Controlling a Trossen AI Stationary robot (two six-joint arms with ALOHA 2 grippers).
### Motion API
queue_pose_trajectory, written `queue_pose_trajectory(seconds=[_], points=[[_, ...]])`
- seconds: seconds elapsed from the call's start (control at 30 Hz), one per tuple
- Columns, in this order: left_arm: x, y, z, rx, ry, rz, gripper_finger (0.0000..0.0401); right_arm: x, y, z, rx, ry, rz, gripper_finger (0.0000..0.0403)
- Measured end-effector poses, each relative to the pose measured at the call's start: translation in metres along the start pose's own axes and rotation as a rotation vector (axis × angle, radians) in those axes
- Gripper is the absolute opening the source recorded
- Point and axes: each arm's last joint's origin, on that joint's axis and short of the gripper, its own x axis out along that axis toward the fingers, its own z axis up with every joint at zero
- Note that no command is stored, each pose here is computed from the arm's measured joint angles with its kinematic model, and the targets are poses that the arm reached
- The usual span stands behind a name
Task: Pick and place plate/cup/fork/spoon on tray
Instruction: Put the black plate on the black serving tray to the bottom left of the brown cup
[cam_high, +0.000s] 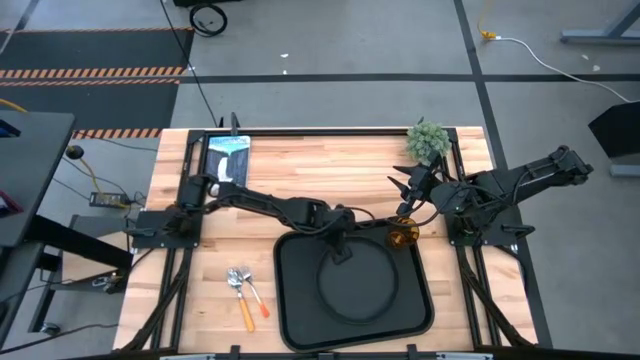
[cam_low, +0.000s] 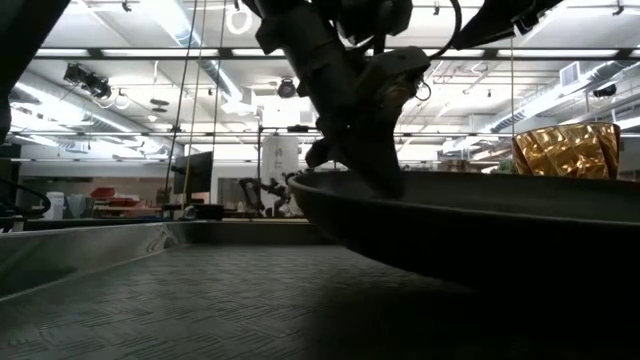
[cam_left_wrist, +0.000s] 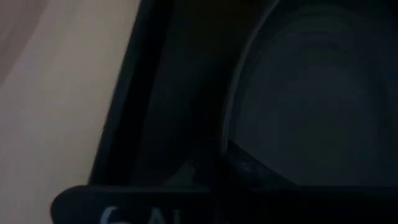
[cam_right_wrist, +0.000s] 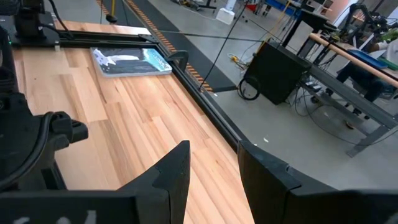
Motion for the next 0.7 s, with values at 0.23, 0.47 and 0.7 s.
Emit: queue_pose_trajectory(seconds=[0.23, 0.47, 0.7], points=[[0.001, -0.0024, -0.0011, -0.032, 0.006, -0.017, 0.0038, 0.0, 0.0, 0.0001, 0.001, -0.001, 0.0, 0.0142], [0.0009, -0.0057, -0.0009, -0.026, -0.003, -0.039, 0.0058, 0.0, 0.0, 0.0001, 0.001, -0.001, 0.0, 0.0142], [-0.0001, -0.0047, -0.0015, 0.074, 0.01, -0.04, 0.0096, 0.0, 0.0, 0.0001, 0.001, 0.0, 0.0, 0.0142]])
